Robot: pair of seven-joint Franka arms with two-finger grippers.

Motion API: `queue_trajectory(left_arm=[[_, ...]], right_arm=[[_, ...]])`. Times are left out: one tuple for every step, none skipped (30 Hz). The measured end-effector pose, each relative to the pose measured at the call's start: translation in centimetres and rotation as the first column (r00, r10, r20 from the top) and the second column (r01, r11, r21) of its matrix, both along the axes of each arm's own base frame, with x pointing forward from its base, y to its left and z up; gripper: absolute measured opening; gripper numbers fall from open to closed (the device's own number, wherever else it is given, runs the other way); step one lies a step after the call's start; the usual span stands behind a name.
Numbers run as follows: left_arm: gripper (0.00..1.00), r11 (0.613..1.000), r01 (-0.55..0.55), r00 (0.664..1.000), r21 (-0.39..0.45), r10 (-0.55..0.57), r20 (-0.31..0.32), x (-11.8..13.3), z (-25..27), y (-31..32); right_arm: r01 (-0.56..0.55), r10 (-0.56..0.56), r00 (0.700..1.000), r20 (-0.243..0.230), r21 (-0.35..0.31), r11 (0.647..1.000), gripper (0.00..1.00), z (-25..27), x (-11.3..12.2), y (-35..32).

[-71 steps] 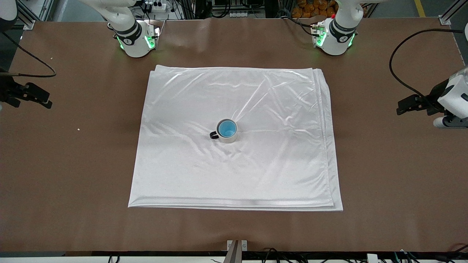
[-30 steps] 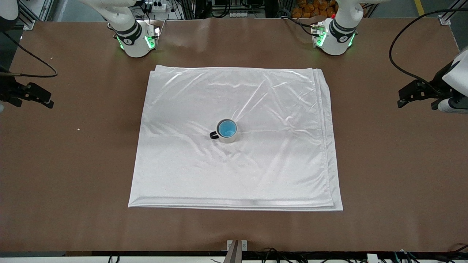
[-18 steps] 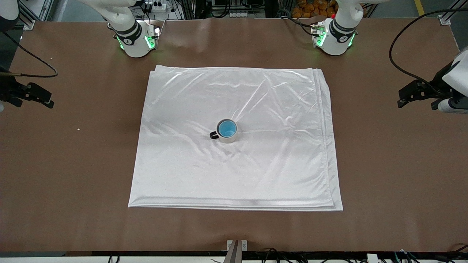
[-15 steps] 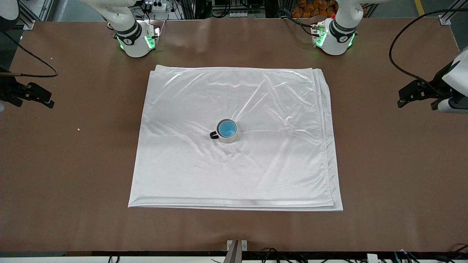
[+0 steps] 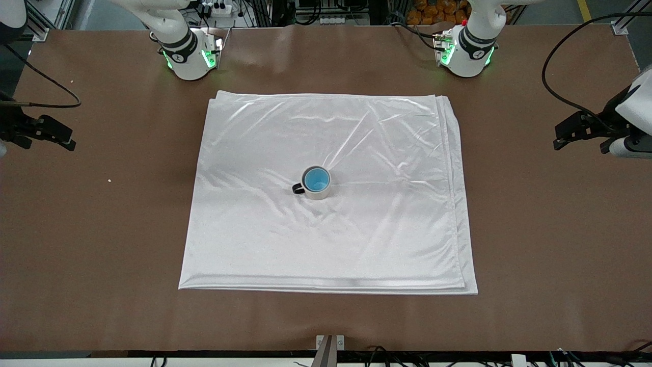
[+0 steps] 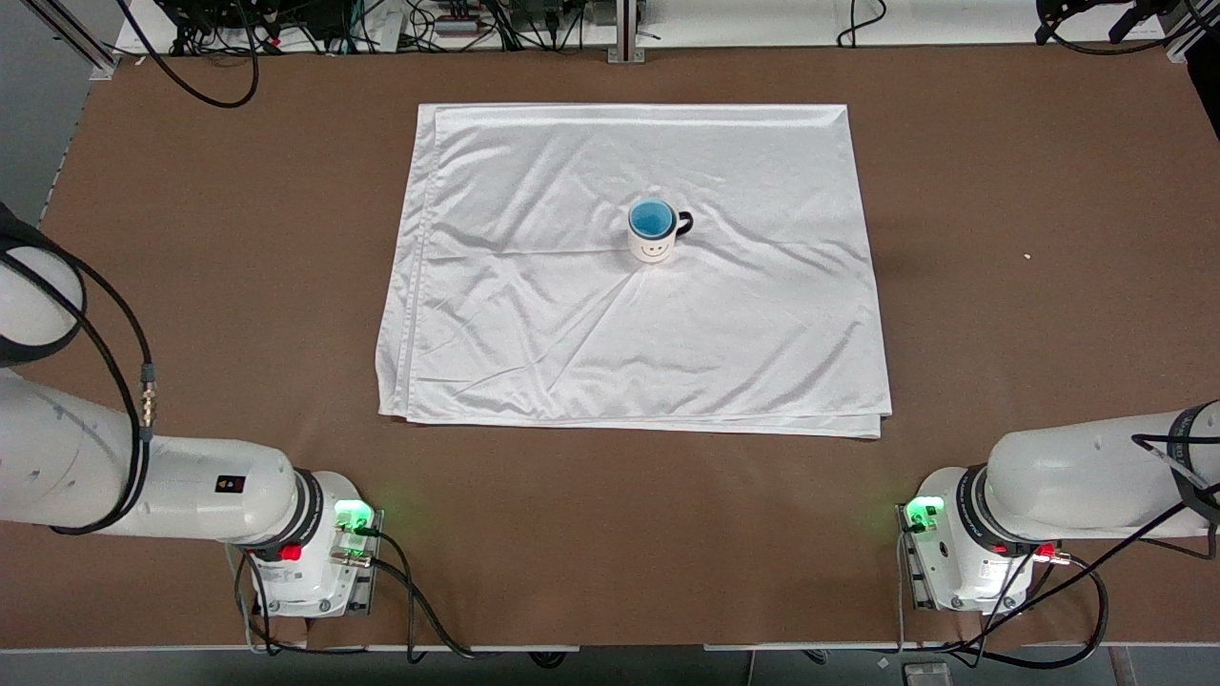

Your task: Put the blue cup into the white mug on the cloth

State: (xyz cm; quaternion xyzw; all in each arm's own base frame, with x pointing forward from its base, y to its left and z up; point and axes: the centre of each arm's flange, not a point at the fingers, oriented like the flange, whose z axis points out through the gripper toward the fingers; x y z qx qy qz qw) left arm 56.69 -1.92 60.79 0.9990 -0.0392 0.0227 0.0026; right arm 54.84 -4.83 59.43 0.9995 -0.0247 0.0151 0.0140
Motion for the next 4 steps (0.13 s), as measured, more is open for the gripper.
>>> queue_trajectory(left_arm=[[1.0, 1.0, 0.0, 1.0, 0.0, 0.0, 0.0, 0.0, 0.0, 0.0], [1.0, 1.0, 0.0, 1.0, 0.0, 0.0, 0.0, 0.0, 0.0, 0.0], [1.0, 1.0, 0.0, 1.0, 0.0, 0.0, 0.0, 0.0, 0.0, 0.0], [1.0, 1.0, 0.0, 1.0, 0.0, 0.0, 0.0, 0.0, 0.0, 0.0]], right_arm=[[0.0, 0.0, 1.0, 0.0, 0.0, 1.0, 1.0, 0.0, 0.0, 0.0], [0.0, 0.0, 1.0, 0.0, 0.0, 1.0, 1.0, 0.0, 0.0, 0.0], [0.0, 0.0, 1.0, 0.0, 0.0, 1.0, 1.0, 0.0, 0.0, 0.0], [0.0, 0.0, 1.0, 0.0, 0.0, 1.0, 1.0, 0.0, 0.0, 0.0]])
